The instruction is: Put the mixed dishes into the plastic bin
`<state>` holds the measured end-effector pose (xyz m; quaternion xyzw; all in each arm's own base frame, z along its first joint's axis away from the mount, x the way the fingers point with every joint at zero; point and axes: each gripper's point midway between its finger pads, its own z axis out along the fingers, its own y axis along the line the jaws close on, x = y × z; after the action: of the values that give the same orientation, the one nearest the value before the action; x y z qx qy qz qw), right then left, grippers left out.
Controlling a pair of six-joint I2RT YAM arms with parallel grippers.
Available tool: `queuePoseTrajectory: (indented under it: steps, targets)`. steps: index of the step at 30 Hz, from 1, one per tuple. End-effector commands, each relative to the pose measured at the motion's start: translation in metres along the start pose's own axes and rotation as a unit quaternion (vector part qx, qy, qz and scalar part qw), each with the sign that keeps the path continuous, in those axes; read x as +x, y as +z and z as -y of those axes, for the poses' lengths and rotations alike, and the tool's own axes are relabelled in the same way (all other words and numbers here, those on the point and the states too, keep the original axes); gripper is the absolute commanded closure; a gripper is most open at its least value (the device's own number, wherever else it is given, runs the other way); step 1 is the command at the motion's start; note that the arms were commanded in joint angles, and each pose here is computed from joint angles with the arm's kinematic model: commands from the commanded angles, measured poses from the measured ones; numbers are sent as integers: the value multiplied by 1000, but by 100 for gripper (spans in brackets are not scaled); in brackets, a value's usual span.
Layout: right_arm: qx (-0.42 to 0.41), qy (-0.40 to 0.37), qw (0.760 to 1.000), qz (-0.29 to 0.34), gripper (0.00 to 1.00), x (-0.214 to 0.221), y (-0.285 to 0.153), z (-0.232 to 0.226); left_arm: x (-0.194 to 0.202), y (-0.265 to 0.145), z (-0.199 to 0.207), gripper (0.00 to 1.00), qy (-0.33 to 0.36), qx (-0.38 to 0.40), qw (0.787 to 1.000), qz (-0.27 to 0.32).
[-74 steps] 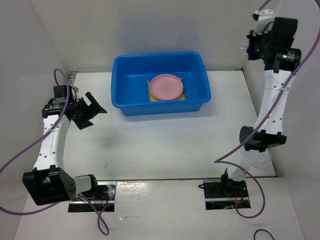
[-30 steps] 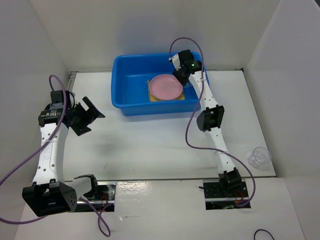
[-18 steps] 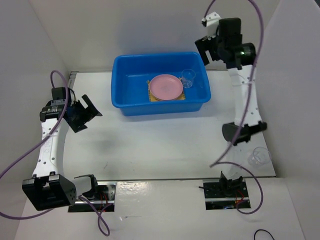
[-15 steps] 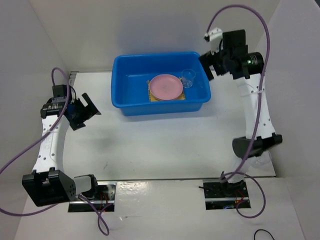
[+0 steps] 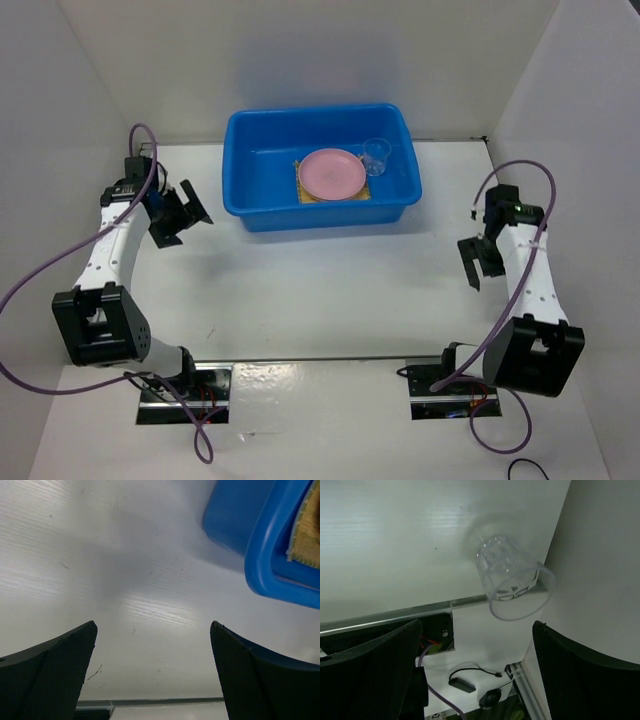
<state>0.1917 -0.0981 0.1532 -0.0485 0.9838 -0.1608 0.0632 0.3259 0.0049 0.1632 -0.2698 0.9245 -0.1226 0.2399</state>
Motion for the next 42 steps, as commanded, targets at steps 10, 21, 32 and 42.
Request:
queuePoseTrajectory:
  steps: [10,21,32,42]
  targets:
    - [44,44,994,-89,7,49,44,27,-24,7,30,0,28,61,998,2]
    - [-8,14,992,-124,100,43,81,22,-8,-4,21,0,29,54,998,10]
    - [65,21,966,250,100,-162,-152,63,8,-13,-3,0,9,24,1000,15]
    - [-74,-134,928,340,100,-277,-178,-83,20,-28,-12,0,-14,18,999,40]
